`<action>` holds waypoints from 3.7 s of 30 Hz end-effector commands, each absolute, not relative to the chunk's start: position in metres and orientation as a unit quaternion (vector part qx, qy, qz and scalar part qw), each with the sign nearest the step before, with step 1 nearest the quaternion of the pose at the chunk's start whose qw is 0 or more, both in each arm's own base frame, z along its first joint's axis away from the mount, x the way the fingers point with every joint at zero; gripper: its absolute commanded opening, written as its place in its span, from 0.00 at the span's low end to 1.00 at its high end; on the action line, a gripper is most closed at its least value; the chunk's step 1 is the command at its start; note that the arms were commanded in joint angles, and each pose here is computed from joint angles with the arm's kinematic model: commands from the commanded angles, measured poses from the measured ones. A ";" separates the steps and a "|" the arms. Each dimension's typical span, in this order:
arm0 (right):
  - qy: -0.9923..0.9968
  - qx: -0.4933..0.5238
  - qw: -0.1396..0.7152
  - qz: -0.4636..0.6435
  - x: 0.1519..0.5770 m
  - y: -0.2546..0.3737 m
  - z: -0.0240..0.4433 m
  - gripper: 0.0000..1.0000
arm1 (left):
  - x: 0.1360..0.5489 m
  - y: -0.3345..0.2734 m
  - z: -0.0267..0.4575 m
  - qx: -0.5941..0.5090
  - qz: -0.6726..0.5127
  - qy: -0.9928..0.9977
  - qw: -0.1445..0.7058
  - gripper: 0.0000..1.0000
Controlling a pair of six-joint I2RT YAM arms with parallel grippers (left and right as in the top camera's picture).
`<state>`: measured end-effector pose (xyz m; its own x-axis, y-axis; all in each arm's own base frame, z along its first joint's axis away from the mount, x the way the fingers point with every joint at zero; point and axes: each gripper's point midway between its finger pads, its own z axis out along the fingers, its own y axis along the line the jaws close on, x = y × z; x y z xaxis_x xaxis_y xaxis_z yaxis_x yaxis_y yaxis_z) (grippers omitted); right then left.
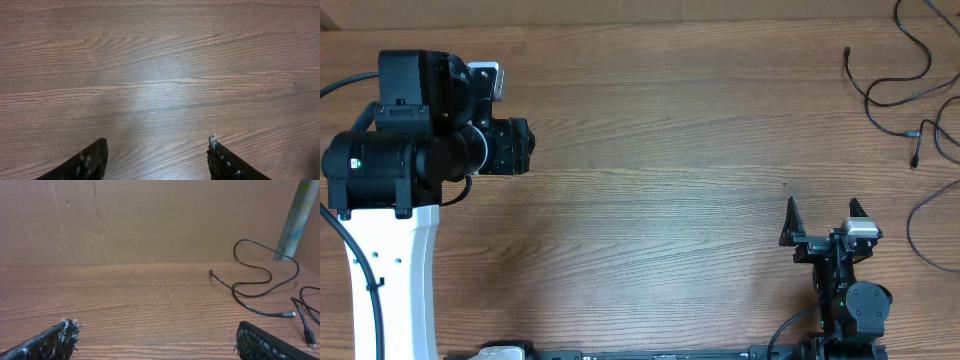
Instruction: Untangle cables
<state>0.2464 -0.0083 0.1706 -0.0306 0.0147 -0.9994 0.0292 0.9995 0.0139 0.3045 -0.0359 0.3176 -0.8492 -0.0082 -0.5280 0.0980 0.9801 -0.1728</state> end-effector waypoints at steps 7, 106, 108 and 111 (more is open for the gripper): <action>0.715 0.012 0.699 -0.005 0.246 -0.007 0.170 1.00 | 0.304 -0.040 0.322 0.033 -0.104 0.954 0.278 0.64; 0.724 0.012 0.690 -0.004 0.248 -0.007 0.164 1.00 | 0.245 -0.039 0.142 0.162 -0.021 0.736 0.657 1.00; 0.724 0.012 0.690 -0.004 0.248 -0.007 0.164 1.00 | 0.246 -0.035 0.141 0.154 -0.011 0.739 0.656 1.00; 0.724 0.012 0.690 -0.004 0.248 -0.007 0.164 1.00 | 0.247 -0.027 0.141 0.146 0.011 0.741 0.655 1.00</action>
<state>0.2472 -0.0083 0.1674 -0.0447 0.0158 -0.9989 0.0291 0.9995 0.0145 0.2452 -0.0394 0.1416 -0.0964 0.1953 -0.9760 0.2646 0.9503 0.1640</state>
